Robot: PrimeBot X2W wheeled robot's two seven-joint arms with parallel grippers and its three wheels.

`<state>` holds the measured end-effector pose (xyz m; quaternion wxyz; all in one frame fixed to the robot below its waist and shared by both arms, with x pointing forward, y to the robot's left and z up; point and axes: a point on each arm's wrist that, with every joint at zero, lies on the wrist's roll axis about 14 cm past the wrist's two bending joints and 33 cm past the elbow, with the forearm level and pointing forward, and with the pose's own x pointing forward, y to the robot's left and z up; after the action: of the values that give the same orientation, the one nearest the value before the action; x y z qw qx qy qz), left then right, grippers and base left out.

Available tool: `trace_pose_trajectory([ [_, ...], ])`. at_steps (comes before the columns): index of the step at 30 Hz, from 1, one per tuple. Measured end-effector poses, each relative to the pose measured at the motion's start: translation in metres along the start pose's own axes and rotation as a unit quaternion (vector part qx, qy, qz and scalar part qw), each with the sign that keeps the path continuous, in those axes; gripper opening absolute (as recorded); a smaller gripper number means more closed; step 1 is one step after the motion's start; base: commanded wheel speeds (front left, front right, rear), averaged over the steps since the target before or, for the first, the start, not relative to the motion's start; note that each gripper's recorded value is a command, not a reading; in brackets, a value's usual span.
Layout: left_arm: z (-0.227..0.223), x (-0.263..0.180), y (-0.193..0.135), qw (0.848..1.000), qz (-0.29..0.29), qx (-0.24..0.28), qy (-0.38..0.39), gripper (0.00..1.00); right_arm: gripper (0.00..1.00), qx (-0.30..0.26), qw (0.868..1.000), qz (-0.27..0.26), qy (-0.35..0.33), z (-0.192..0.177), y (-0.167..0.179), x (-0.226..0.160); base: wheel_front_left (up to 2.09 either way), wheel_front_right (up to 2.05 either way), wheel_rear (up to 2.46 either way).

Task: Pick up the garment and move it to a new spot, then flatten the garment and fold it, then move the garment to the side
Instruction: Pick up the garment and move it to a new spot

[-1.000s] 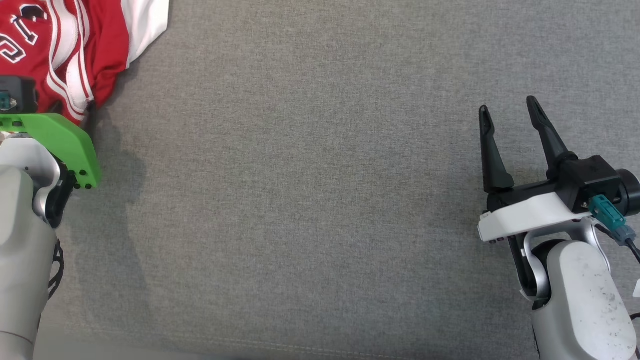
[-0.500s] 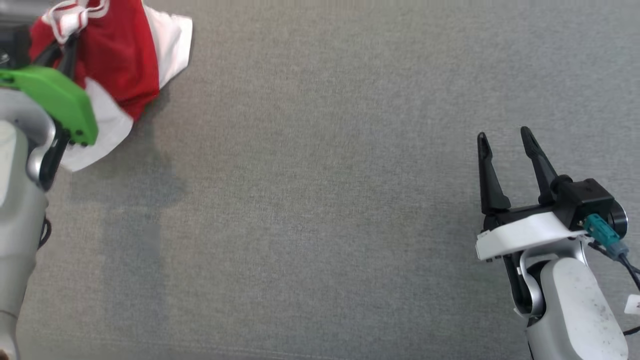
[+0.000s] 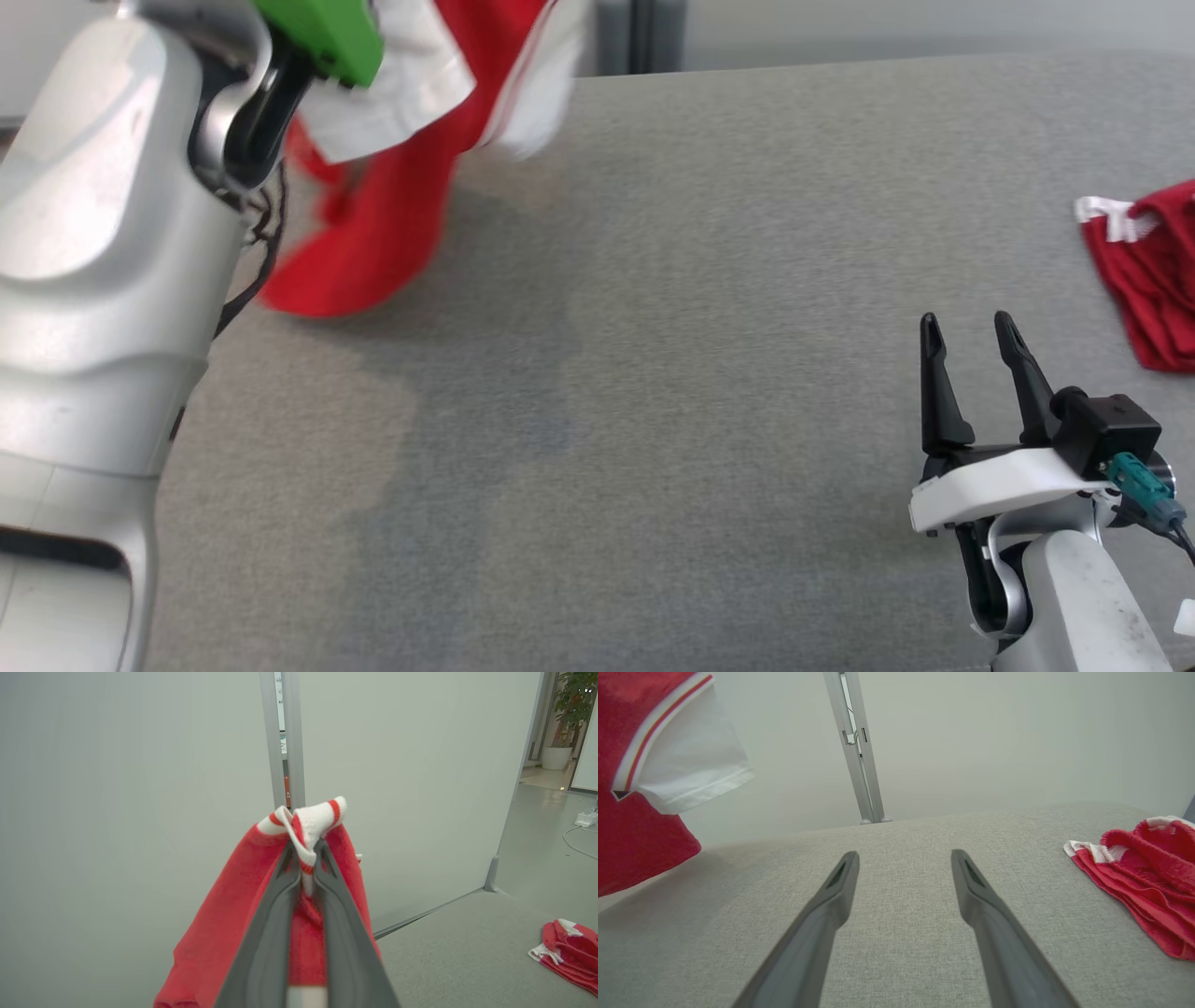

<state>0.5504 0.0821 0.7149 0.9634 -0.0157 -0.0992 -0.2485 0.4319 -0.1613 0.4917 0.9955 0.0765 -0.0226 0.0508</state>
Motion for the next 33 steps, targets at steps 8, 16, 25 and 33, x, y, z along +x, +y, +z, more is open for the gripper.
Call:
trace_pose_trajectory([
  [8, -0.006, 0.037, -0.052, 0.991, -0.019, -0.130, -0.012, 0.00, 1.00, -0.001, 0.998, -0.065, -0.015, 0.014, -0.043, -0.027, 0.00, 0.00, 0.00],
  [16, -0.200, -0.011, -0.012, 0.964, 0.093, -0.158, 0.190, 0.00, 1.00, 0.005, 0.997, -0.080, -0.016, 0.012, -0.056, -0.020, 0.00, 0.00, 0.00],
  [25, -0.292, -0.066, 0.026, 0.940, 0.175, -0.112, 0.269, 0.45, 1.00, 0.002, 0.996, -0.086, 0.006, -0.006, -0.062, -0.010, 0.00, 0.00, 0.00],
  [33, -0.274, -0.067, 0.019, 0.954, 0.174, -0.099, 0.224, 1.00, 1.00, -0.002, 0.998, -0.070, 0.004, -0.006, -0.051, -0.005, 0.00, 0.00, 0.00],
])
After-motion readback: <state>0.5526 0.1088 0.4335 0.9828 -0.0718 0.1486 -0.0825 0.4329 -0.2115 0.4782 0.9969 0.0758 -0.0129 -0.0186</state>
